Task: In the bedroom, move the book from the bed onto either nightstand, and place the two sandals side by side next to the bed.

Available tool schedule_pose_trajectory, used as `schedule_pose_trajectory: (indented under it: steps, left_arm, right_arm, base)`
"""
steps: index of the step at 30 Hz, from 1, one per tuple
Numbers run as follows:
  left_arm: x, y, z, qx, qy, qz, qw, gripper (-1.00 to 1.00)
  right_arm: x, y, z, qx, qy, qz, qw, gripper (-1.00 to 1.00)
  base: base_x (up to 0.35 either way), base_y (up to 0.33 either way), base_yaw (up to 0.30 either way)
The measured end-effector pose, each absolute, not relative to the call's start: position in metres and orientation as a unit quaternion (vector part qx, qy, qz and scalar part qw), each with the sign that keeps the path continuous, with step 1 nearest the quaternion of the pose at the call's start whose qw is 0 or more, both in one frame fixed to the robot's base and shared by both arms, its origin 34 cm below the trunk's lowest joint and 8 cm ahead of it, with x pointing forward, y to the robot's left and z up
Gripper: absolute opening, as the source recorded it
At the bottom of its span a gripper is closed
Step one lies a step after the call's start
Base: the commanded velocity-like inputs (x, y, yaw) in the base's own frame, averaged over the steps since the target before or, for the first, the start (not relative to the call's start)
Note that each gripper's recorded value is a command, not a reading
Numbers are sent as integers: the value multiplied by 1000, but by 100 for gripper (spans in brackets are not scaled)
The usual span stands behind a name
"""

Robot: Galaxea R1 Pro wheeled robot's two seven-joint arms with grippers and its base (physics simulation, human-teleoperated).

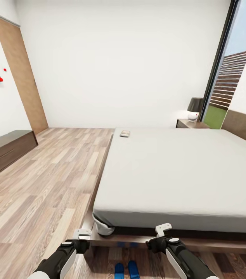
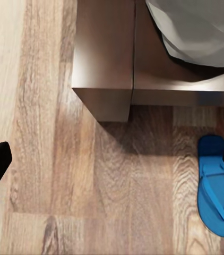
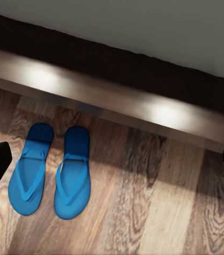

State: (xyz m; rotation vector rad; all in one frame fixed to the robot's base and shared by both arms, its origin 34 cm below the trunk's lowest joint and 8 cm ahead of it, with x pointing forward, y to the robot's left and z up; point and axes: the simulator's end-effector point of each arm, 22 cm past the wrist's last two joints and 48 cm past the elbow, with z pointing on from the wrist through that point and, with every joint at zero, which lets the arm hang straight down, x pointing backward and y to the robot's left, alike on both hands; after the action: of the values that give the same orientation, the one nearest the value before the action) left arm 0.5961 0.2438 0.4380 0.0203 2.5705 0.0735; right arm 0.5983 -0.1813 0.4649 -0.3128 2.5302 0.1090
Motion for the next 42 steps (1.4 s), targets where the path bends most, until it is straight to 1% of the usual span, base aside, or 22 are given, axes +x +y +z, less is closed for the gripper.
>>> schedule_pose_trajectory:
  steps: [42]
  left_arm:
    - [610,244,522,8,957,28,288,100]
  right_arm:
    - [609,-183,546,-118,949,39,290,100]
  base:
    - [0,0,0]
